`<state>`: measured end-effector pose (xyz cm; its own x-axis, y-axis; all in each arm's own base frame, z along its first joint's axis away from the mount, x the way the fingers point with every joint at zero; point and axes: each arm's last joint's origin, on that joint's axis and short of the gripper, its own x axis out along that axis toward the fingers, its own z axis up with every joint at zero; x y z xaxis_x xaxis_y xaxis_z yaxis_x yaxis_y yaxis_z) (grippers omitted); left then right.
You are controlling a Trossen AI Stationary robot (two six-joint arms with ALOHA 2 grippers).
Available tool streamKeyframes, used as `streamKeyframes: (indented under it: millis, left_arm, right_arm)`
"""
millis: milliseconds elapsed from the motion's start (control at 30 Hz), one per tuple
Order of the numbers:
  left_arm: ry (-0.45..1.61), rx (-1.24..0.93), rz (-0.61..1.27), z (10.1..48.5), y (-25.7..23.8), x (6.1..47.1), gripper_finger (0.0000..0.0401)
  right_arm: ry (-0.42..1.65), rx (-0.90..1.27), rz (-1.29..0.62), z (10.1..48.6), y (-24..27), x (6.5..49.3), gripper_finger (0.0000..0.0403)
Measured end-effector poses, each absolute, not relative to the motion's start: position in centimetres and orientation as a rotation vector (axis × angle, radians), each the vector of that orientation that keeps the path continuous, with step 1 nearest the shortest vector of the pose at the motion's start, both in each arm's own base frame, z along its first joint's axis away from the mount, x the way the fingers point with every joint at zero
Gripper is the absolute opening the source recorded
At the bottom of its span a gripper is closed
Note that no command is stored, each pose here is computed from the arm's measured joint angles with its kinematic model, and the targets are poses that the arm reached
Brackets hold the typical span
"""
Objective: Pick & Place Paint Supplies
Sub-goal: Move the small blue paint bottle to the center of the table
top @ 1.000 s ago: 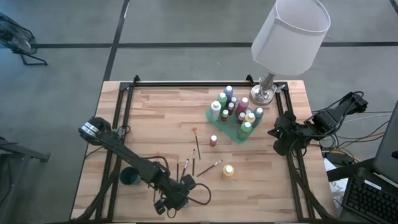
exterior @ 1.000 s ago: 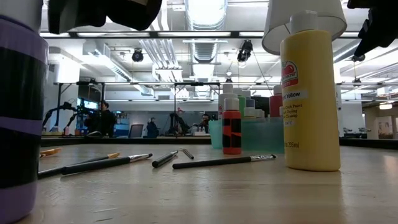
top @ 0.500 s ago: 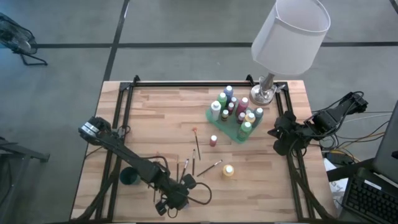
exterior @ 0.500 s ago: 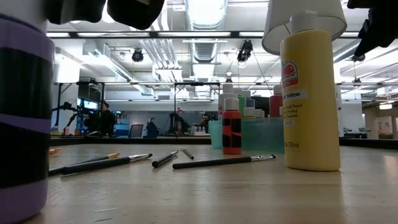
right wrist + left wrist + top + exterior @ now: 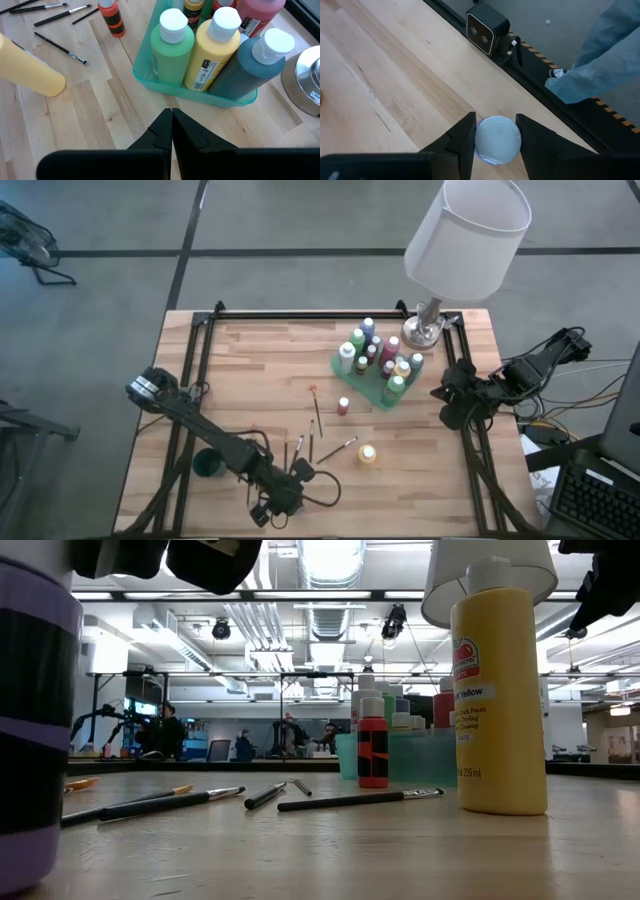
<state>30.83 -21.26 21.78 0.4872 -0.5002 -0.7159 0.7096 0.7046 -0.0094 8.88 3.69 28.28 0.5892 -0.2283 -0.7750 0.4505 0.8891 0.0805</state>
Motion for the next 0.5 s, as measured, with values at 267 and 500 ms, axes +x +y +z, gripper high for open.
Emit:
streamKeyframes:
  millis: [267,500]
  left_arm:
    - [0.720,0.269,-0.738,23.7,-20.1,30.7,0.0128]
    - [0.667,0.212,-0.626,27.1,-15.3,31.1,0.0135]
  right_arm:
    - [0.855,0.282,-0.401,28.3,3.7,8.9,0.0008]
    - [0.855,0.282,-0.401,28.3,3.7,8.9,0.0008]
